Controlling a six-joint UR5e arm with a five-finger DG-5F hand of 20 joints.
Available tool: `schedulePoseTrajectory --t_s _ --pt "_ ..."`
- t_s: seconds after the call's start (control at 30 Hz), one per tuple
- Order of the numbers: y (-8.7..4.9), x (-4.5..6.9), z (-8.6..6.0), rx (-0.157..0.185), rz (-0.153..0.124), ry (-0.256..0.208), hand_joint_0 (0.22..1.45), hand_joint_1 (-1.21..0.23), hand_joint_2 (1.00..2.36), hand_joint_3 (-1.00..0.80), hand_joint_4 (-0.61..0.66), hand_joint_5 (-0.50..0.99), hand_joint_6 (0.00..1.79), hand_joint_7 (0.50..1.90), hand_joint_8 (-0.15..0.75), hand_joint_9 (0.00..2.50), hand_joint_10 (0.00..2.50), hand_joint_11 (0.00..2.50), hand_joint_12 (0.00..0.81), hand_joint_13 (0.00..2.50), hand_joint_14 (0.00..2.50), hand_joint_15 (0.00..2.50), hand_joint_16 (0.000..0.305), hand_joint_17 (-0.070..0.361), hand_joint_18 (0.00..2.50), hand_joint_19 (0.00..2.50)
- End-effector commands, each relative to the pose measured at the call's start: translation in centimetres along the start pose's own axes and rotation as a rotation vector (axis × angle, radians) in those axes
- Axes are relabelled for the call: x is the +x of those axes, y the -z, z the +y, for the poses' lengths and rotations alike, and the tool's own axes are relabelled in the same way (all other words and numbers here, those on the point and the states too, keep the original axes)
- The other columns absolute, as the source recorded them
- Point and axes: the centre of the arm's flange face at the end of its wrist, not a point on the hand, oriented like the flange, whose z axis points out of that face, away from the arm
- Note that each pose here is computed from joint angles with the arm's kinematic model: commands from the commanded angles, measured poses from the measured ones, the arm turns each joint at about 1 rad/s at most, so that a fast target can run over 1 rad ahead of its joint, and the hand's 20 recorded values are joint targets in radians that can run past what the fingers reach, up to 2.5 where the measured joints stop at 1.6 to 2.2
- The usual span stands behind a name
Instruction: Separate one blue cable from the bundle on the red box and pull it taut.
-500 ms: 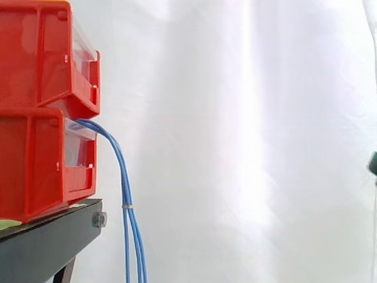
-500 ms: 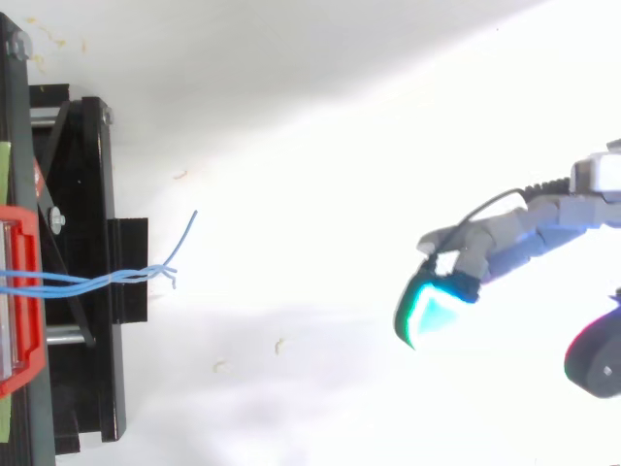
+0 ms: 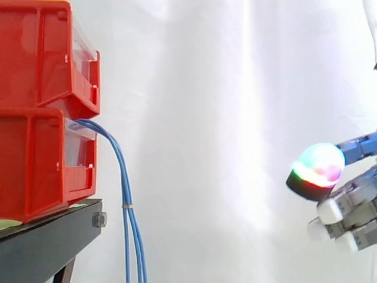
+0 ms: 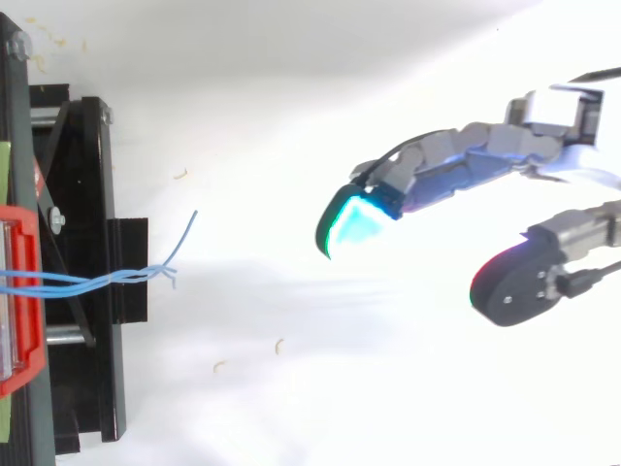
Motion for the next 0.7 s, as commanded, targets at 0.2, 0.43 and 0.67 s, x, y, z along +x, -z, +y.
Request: schedulePoseTrajectory --t_s 0.2,0.43,0.67 --pt "-2.8 0.6 -2.4 -0.058 -0.057 -0.003 0.50 -0.55 1.00 -0.50 0.23 -0.21 0.50 0.71 0.311 0.55 0.00 0.13 0.379 0.25 0.00 0.04 0.058 0.132 0.24 0.12" --pt "-5.3 0.7 -4.1 -0.062 -0.114 0.038 0.50 -0.55 1.00 -0.50 0.24 -0.21 0.50 0.72 0.311 0.55 0.00 0.13 0.379 0.22 0.00 0.04 0.058 0.131 0.21 0.12" --pt "-8.4 1.0 -5.3 -0.057 -0.146 0.037 0.50 -0.55 1.00 -0.50 0.25 -0.20 0.50 0.72 0.312 0.55 0.00 0.14 0.379 0.21 0.00 0.04 0.058 0.131 0.20 0.12"
